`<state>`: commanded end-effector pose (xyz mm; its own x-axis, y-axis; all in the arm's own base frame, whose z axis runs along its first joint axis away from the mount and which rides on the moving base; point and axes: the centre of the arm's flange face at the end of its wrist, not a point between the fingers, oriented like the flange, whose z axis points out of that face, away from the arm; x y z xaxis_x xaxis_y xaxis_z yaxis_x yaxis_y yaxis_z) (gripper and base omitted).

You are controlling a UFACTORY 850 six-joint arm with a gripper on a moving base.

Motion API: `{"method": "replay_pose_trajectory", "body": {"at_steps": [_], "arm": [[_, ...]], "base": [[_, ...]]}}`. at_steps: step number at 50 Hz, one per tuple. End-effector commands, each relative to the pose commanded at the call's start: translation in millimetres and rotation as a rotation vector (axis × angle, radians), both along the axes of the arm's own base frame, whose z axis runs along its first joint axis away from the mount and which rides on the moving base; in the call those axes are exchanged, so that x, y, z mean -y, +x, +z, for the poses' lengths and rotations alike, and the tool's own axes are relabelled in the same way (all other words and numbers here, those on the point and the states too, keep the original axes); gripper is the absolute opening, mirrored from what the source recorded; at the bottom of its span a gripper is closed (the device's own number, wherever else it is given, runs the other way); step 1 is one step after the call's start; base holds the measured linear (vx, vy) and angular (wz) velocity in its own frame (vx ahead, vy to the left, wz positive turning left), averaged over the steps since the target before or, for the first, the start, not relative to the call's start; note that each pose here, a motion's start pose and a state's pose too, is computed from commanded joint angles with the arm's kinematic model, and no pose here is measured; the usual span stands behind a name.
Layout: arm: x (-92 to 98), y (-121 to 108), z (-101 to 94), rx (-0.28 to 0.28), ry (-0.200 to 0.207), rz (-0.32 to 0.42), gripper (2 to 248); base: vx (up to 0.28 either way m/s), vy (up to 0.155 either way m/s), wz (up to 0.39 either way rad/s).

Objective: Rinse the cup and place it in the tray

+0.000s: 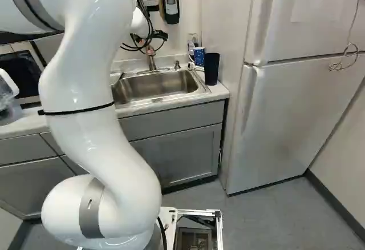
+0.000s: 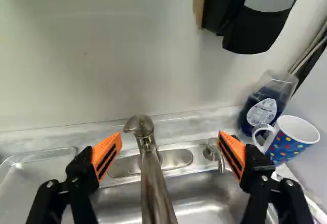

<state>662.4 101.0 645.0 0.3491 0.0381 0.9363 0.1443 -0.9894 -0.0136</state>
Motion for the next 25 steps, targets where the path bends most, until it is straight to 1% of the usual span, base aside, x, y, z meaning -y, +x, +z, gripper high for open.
{"method": "replay_pose_trajectory", "body": {"at_steps": [15,25], "arm": [[-3.9,17,-7.2,-0.051,0.008,-0.004,247],[-4.1,28,-10.4,-0.068,0.025,-0.014,247]], "base": [[0.000,0.000,0.000],[0.000,0.000,0.000]]}}
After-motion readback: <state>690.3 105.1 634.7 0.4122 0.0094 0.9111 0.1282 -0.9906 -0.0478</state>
